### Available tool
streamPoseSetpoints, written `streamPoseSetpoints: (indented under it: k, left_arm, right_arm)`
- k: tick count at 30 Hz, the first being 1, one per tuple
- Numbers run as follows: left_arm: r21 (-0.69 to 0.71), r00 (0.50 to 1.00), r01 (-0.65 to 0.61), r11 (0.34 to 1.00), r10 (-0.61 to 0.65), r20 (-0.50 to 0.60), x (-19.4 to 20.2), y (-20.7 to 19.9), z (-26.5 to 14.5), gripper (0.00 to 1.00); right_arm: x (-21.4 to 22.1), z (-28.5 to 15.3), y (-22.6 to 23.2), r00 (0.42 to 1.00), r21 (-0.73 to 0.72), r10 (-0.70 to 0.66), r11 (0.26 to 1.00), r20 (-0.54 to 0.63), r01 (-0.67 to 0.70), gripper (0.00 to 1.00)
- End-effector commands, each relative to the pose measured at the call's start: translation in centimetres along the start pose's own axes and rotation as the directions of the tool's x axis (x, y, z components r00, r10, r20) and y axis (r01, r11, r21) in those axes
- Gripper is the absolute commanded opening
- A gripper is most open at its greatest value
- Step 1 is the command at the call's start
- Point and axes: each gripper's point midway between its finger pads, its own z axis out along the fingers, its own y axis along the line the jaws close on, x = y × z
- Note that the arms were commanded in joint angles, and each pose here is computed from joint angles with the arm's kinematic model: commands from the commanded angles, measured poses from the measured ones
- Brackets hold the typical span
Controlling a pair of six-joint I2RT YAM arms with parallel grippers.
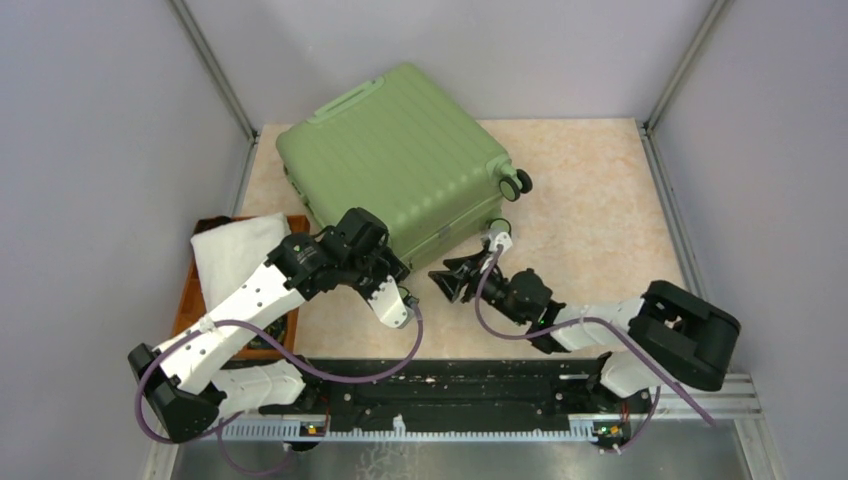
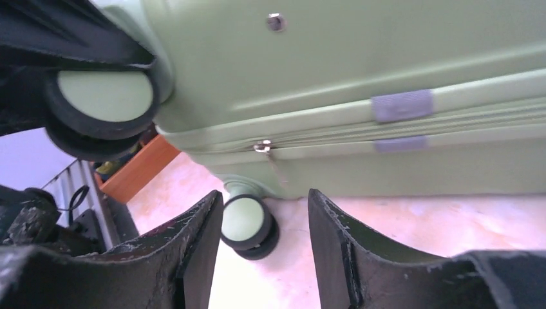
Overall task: Pack the luggage
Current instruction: Zip the luggage at the center of the board.
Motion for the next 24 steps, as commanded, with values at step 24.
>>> streamPoseSetpoints:
  k: [24]
  left_arm:
    - [-0.275, 0.991, -0.135, 0.952, 0.131, -0.035, -0.5, 8.7, -4.9, 0.09]
  right_arm:
    - [0.9, 7.0, 1.2, 0.996, -0.207, 0.089, 0.974, -0.002, -0.088, 0.4]
